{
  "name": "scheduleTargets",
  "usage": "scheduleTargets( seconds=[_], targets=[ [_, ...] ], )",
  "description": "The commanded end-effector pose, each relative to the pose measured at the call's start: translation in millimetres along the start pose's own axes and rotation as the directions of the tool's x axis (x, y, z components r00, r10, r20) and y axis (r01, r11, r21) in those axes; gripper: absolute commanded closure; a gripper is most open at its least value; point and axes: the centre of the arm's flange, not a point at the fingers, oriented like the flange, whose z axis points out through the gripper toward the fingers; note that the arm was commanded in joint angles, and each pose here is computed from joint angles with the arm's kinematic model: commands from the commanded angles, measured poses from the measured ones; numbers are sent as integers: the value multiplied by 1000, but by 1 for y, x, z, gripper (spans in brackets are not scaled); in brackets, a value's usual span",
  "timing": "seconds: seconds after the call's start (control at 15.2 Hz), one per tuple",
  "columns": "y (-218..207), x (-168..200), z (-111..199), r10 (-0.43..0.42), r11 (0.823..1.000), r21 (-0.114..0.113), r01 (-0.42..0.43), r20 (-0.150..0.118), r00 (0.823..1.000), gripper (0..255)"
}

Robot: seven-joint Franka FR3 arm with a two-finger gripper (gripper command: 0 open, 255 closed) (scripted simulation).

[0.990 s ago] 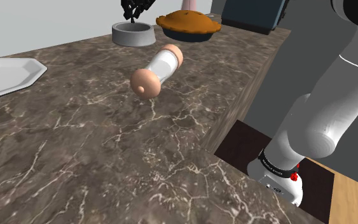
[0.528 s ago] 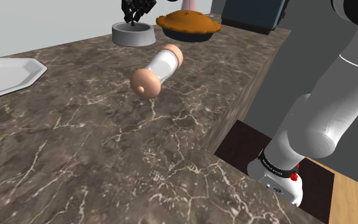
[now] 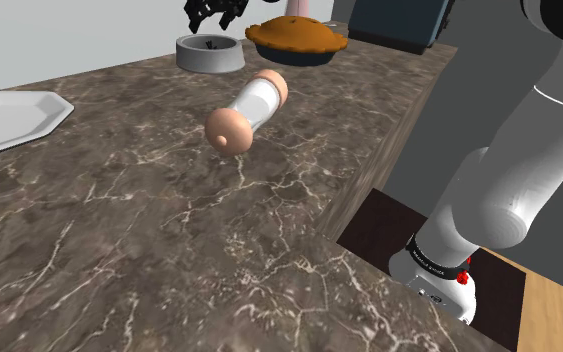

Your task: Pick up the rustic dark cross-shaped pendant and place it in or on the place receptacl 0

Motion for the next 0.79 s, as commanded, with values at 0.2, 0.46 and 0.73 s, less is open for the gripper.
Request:
scheduleTargets(
  seconds=[0.2,0.46,0.73],
  targets=[
    [0,0,-50,0,1000,0,0,0,1000,0],
    [0,0,-50,0,1000,0,0,0,1000,0],
    [0,0,-50,0,1000,0,0,0,1000,0]
  ],
)
